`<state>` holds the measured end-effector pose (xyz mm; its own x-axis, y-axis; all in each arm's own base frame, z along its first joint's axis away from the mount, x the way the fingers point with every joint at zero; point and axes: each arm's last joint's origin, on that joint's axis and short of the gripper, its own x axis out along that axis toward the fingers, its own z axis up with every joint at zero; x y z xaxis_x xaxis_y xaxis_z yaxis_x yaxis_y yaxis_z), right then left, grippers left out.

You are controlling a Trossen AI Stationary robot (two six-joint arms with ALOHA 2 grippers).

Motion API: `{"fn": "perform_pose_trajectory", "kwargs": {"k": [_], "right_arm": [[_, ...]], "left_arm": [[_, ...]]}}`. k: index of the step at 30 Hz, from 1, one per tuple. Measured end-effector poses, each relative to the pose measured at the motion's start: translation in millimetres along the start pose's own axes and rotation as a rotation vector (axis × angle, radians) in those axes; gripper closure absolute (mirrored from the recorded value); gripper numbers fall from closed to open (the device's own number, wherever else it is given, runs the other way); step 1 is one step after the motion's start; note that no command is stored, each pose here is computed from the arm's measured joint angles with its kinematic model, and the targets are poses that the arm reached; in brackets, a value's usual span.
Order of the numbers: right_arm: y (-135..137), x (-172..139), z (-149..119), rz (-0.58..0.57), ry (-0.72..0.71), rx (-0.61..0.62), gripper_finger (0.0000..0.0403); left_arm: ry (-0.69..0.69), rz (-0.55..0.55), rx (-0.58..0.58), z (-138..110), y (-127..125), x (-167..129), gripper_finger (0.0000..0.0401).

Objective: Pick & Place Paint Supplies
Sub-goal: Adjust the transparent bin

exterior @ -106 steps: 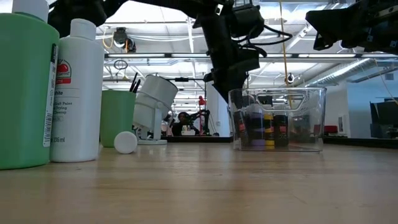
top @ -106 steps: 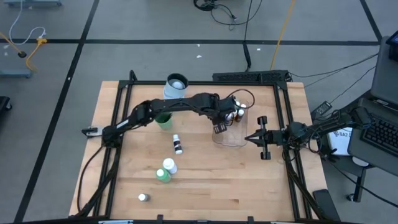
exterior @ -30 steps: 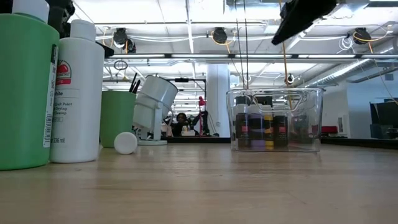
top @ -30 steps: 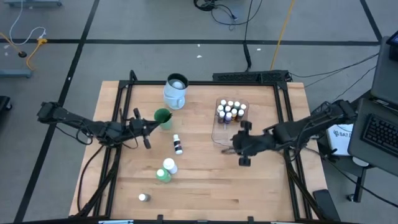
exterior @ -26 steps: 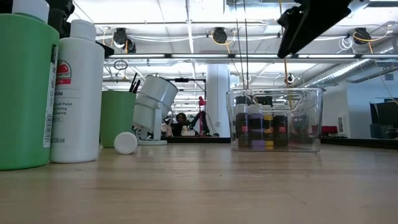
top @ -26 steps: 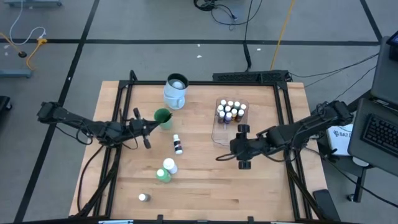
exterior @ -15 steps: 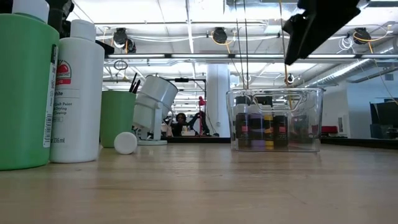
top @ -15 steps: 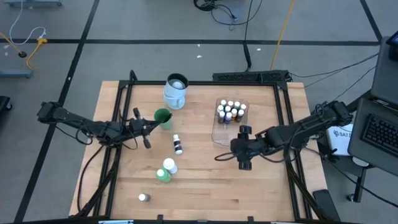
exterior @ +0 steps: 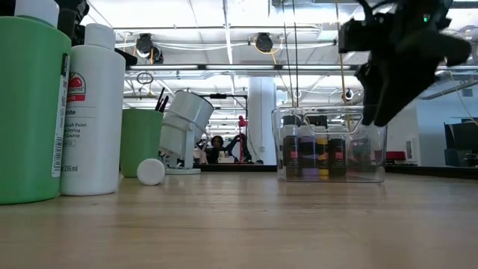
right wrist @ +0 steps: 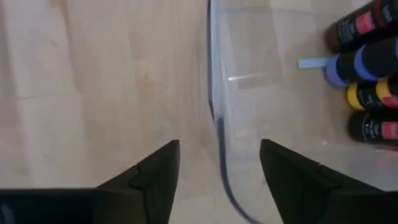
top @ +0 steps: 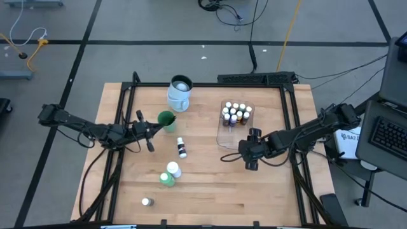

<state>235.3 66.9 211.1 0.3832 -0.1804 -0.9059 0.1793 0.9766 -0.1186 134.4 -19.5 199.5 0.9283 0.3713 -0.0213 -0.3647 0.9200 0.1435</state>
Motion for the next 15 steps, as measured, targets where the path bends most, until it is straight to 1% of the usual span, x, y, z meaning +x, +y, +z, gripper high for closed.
{"fn": "perform_pose_trajectory", "kwargs": {"k": [3,5,11,14,15], "right_arm": [[-3.6,10.6,-4.8,-0.008,-0.010,-0.013,0.0208],[-5.1,15.5,-7.4,-0.009,-0.015,-0.030,0.0232],[-3.6,18.5,-12.2,0.006,0.006,-0.073,0.0332],[0.1,17.2,-12.3,0.035,-0.002,-0.089,0.0380],[1.3,16.8,-12.4,0.050,-0.001,-0.086,0.0391]], "left_arm": [[0.000,0.000,-0.001,0.0,0.0,0.0,0.0379],[0.000,0.000,-0.002,0.0,0.0,0.0,0.0378],[0.000,0.000,-0.001,0.0,0.0,0.0,0.0391],[0.001,0.000,-0.001,-0.1,-0.1,0.1,0.0399],[0.000,0.000,-0.001,0.0,-0.1,0.1,0.0399]]}}
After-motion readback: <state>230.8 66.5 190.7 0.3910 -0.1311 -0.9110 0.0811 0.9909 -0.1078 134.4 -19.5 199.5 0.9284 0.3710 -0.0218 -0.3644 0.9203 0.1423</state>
